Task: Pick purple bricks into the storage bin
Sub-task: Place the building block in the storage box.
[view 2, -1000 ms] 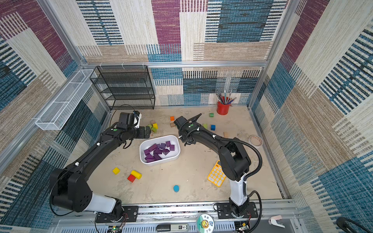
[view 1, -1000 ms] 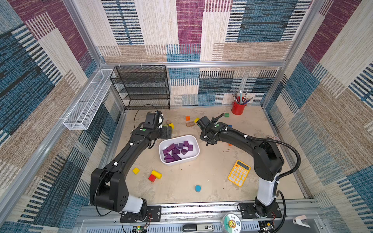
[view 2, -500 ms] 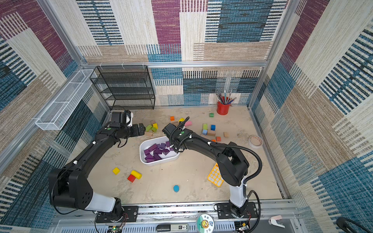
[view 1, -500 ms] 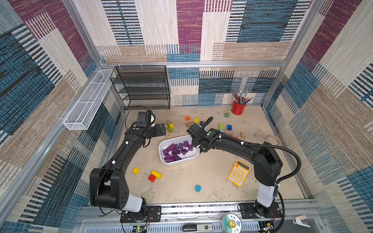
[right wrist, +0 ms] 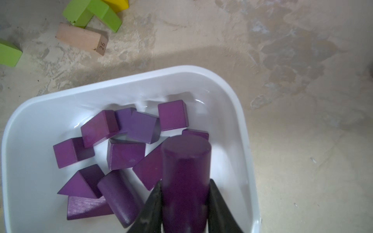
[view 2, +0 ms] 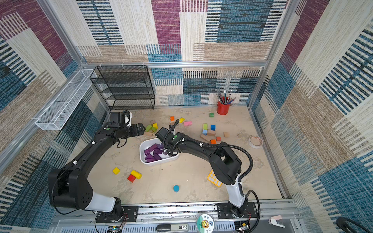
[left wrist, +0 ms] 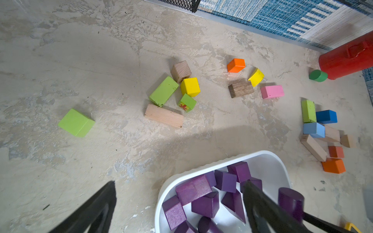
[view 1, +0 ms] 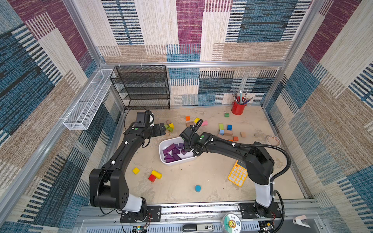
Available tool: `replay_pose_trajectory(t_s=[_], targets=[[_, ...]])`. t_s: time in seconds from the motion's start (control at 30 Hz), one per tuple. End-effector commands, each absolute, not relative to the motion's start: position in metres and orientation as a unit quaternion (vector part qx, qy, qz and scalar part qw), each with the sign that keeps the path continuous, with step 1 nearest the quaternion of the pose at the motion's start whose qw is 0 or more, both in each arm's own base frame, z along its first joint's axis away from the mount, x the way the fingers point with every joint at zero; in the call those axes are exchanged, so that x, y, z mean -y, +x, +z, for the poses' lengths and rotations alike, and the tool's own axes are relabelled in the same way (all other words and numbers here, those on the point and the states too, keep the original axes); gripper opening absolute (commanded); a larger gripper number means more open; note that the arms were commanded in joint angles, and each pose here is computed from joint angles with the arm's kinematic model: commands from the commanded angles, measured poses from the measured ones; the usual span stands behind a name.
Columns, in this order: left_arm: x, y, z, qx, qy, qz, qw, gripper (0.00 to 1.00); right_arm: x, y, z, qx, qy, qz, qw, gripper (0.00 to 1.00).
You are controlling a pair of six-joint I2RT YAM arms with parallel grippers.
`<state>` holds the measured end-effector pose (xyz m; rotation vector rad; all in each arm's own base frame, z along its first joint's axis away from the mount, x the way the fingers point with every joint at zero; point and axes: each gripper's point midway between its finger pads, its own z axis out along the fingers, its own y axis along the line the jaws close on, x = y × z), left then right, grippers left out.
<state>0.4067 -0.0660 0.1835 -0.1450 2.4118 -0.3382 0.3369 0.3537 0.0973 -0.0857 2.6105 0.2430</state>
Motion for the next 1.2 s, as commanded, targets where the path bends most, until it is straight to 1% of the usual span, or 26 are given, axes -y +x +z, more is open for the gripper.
replay_pose_trajectory(t_s=[0.0,0.33,0.37,0.5,0.57,0.67,0.77,0.93,1.17], targets=[[0.067,0.409,0.188,-0.924,-0.06,-0.138,0.352,0.99,-0.368,0.338,0.095,-0.96,-0.049,0.107,0.253,0.32],[0.069,0.41,0.188,-0.923,-0.06,-0.147,0.351,0.99,-0.371,0.338,0.072,-0.965,-0.064,0.093,0.238,0.33],[0.069,0.41,0.188,-0.923,-0.06,-0.147,0.351,0.99,-0.376,0.342,0.078,-0.963,-0.064,0.099,0.243,0.33],[0.068,0.41,0.187,-0.923,-0.06,-0.145,0.35,0.99,-0.379,0.342,0.075,-0.963,-0.069,0.1,0.24,0.36],[0.069,0.41,0.187,-0.923,-0.059,-0.146,0.352,0.99,-0.379,0.342,0.074,-0.964,-0.071,0.099,0.238,0.38],[0.069,0.409,0.188,-0.922,-0.058,-0.146,0.353,0.99,-0.38,0.343,0.075,-0.963,-0.074,0.1,0.239,0.46],[0.069,0.409,0.189,-0.922,-0.057,-0.145,0.354,0.99,-0.38,0.343,0.077,-0.963,-0.076,0.099,0.24,0.5],[0.068,0.409,0.188,-0.922,-0.058,-0.145,0.354,0.99,-0.381,0.347,0.089,-0.959,-0.077,0.102,0.254,0.52],[0.069,0.41,0.186,-0.923,-0.058,-0.145,0.352,0.99,-0.382,0.358,0.121,-0.945,-0.08,0.109,0.297,0.56]])
